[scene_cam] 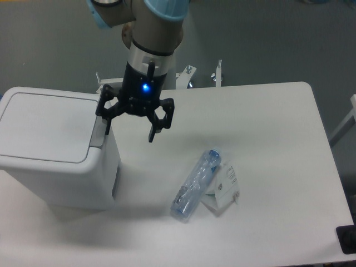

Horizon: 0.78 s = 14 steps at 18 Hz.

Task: Open the trash can
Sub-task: 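Lower the gripper fingers onto the grey button and press it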

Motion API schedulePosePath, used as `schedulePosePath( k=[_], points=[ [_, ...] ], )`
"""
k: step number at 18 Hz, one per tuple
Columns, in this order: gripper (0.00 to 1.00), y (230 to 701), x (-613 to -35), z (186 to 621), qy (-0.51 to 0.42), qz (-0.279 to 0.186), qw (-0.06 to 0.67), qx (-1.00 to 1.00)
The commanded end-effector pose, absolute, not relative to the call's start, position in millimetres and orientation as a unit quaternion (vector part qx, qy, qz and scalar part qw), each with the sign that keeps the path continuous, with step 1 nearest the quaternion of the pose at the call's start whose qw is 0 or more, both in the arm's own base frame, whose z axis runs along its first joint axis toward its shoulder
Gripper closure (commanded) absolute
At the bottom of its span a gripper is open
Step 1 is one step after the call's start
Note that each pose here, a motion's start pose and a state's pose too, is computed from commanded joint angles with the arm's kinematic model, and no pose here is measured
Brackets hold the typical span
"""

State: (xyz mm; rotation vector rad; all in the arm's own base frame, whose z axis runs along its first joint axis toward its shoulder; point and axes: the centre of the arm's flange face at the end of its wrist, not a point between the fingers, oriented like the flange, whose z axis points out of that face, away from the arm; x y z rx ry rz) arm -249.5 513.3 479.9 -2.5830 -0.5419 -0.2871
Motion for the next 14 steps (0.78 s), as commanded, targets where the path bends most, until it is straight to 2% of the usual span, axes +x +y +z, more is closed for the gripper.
schedulePosePath(
  k=[14],
  points=[
    [0.00,512.5,-249.3,476.6,-0.200,-0.105,0.237,-0.945]
  ],
)
